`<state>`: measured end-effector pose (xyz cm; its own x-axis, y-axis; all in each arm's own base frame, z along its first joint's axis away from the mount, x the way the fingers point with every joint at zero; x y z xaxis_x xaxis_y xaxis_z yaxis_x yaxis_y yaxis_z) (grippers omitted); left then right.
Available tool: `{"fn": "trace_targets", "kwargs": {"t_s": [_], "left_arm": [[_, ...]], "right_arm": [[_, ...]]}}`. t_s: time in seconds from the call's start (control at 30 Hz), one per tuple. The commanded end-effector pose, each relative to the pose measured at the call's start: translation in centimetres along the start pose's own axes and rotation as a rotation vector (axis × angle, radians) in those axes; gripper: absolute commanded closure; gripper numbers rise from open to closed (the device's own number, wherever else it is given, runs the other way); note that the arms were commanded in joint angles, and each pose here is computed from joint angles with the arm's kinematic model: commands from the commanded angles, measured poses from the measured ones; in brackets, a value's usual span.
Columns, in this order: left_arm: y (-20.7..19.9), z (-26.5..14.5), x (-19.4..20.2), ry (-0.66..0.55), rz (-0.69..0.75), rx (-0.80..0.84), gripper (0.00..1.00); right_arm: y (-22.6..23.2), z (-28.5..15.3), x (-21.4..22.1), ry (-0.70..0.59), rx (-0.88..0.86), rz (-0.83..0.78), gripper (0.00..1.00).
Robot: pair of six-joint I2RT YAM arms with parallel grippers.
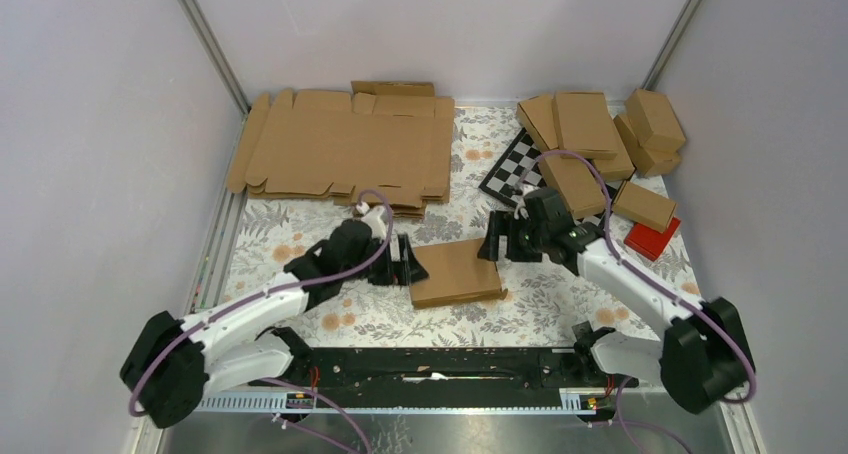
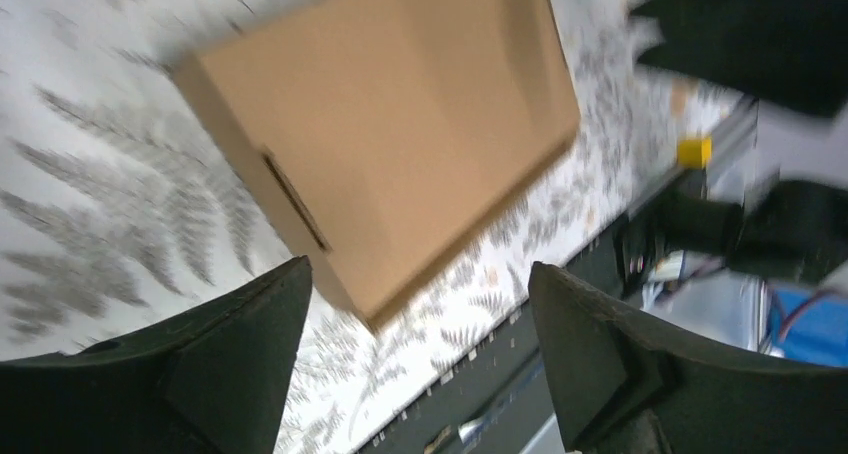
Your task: Fold the paper box
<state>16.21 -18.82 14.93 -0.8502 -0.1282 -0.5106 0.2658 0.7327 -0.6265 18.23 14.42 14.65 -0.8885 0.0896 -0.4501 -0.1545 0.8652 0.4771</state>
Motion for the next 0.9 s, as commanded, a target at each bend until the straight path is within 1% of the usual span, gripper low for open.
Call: {"fn": "trace_targets", "kwargs": {"t_s": [0.0, 0.03, 0.13, 0.17, 0.3, 0.37, 0.53, 0.77, 0.87], "left_arm": [[-1.0, -0.9, 4.6, 0.084, 0.046, 0.016, 0.15], [-1.1, -1.1, 5.5, 0.094, 0.071, 0.014, 0.13], [-1.3, -1.6, 7.2, 0.111, 0.15, 0.0, 0.03], [-1.3, -1.6, 7.6, 0.114, 0.17, -0.001, 0.01], [-1.6, -1.1, 8.0, 0.081, 0.238, -0.04, 0.01], [-1.8, -0.8, 8.2, 0.074, 0.287, -0.034, 0.01], [-2.1, -0.2, 9.0, 0.062, 0.407, -0.01, 0.01], [-1.6, -0.2, 9.4, 0.037, 0.466, 0.028, 0.02], [-1.3, -0.2, 9.6, 0.038, 0.476, 0.019, 0.02]], "right_arm": [[1.5, 1.1, -3.3, -0.002, -0.016, -0.106, 0.12], [1.9, 1.8, -3.9, 0.012, -0.034, -0.114, 0.12], [2.6, 3.1, -5.2, 0.046, -0.07, -0.153, 0.1], [2.7, 3.6, -5.5, 0.055, -0.075, -0.165, 0.07], [3.0, 5.4, -6.4, 0.083, -0.092, -0.172, 0.07], [3.4, 6.2, -6.7, 0.102, -0.09, -0.165, 0.08], [5.6, 7.7, -6.7, 0.139, -0.12, -0.205, 0.09], [9.2, 10.5, -5.7, 0.229, -0.216, -0.271, 0.09], [9.6, 11.5, -5.3, 0.261, -0.238, -0.276, 0.1]]}}
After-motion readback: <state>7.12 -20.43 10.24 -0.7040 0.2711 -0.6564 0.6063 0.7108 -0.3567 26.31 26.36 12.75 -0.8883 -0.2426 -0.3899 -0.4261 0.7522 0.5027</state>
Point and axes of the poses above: each gripper's point midway between its finger pads, its own z axis out along the fingers, its own y axis along the line the jaws close on, x = y × z, the point moved 8 cm from there along -z, back along the fingers, and after that the axes turned 1 degree about z, right-handed, at the moved point
